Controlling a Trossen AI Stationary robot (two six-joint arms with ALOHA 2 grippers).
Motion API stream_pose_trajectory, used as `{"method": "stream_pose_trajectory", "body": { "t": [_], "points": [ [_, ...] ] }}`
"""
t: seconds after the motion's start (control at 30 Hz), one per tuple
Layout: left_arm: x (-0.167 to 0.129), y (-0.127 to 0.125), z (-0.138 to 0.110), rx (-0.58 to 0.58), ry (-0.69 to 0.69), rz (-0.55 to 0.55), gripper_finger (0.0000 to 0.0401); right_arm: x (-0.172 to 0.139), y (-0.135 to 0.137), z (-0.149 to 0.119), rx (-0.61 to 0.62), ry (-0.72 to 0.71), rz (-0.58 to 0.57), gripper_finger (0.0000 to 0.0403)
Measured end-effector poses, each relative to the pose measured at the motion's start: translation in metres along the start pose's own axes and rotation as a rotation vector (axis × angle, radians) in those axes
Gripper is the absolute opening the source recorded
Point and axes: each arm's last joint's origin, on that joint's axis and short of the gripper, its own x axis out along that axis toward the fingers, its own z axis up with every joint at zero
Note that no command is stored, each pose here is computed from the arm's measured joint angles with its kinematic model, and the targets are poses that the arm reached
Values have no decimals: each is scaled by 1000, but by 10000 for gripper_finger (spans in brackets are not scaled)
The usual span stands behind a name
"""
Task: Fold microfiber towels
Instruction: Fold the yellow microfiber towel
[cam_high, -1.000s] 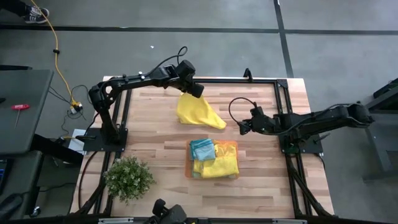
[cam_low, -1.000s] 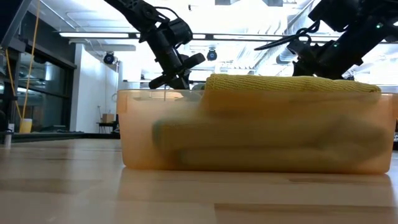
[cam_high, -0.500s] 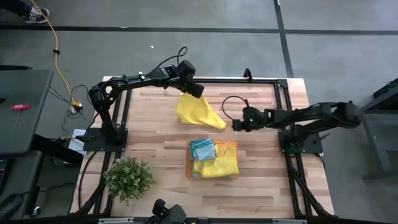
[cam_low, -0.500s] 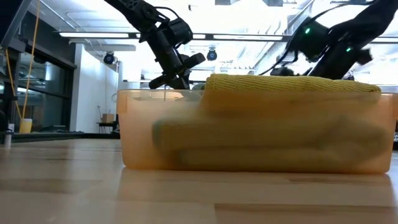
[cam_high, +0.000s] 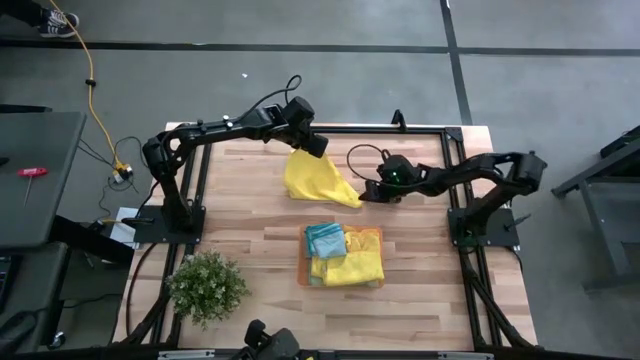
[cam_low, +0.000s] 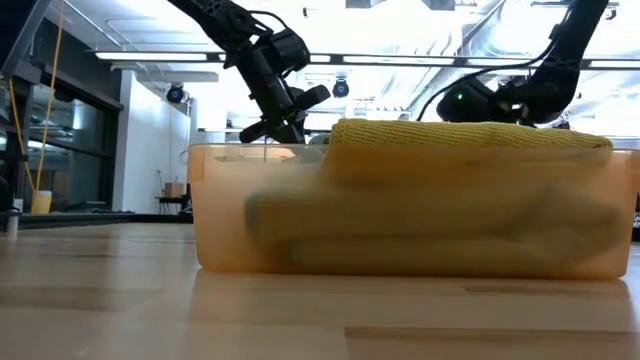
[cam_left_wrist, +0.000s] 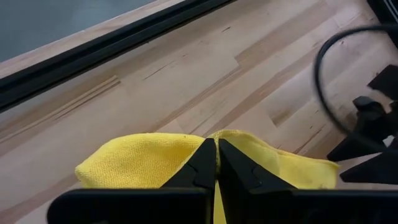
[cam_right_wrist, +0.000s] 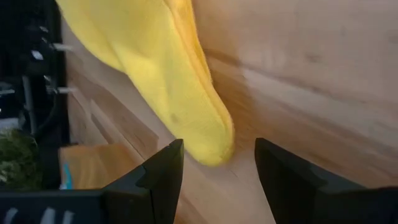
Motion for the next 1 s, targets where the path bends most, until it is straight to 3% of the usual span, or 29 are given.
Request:
{"method": "stream_pose_trajectory", "body": {
  "t": [0.2, 0.67, 0.8, 1.0],
  "points": [
    [0, 1, 1, -4, -4, 7, 0, 10, -3, -6, 3, 40, -9, 188],
    [0, 1, 1, -4, -4, 7, 0, 13, 7, 0, 23, -15, 8, 183],
    [0, 1, 0, -4, -4, 7, 0, 13, 5, -1, 23, -5, -12, 143],
    [0, 1, 0, -3, -4, 7, 0, 12, 4, -2, -23, 6, -24, 16]
  ]
}}
